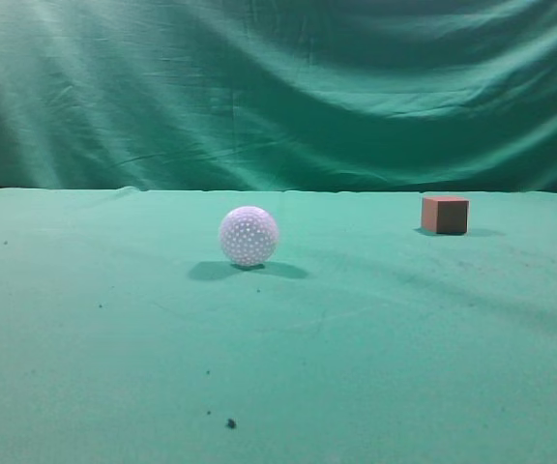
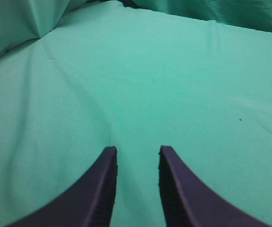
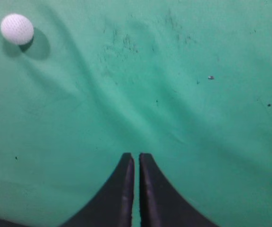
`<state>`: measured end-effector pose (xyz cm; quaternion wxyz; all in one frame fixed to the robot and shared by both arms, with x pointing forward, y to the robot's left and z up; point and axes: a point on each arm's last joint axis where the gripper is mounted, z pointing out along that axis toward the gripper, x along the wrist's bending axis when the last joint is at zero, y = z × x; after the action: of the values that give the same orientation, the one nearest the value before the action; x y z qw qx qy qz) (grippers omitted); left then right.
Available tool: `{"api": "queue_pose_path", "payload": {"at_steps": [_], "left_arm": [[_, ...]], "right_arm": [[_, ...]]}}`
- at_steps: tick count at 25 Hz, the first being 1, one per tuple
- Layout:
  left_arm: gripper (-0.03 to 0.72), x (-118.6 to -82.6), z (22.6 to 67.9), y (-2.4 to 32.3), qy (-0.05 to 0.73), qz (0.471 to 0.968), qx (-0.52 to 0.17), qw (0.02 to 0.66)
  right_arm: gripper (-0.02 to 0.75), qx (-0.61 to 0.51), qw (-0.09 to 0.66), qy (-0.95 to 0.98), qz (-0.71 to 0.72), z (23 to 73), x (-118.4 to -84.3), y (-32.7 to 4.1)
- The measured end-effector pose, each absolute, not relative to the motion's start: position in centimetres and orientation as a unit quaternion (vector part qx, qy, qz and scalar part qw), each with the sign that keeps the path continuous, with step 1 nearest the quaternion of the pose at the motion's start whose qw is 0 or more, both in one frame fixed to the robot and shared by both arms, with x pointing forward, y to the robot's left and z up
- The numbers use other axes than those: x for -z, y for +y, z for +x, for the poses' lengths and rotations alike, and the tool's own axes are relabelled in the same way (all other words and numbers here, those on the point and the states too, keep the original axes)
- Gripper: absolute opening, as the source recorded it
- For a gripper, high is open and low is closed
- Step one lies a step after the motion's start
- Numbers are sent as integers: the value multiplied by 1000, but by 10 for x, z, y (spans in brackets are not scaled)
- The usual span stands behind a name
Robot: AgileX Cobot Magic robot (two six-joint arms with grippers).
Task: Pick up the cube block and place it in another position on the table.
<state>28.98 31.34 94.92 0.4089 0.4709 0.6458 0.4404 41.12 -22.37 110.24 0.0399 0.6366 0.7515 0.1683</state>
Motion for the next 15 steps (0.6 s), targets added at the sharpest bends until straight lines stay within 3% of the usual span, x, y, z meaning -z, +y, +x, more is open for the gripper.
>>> {"api": "queue_pose_path", "payload": {"at_steps": [7, 15], "left_arm": [[235, -949, 290, 313, 646, 471, -440, 409], [235, -949, 290, 313, 646, 471, -440, 409]], "right_arm": [[0, -164, 81, 823, 538, 414, -1103, -228], [0, -314, 237, 754, 526, 412, -1119, -260]]}}
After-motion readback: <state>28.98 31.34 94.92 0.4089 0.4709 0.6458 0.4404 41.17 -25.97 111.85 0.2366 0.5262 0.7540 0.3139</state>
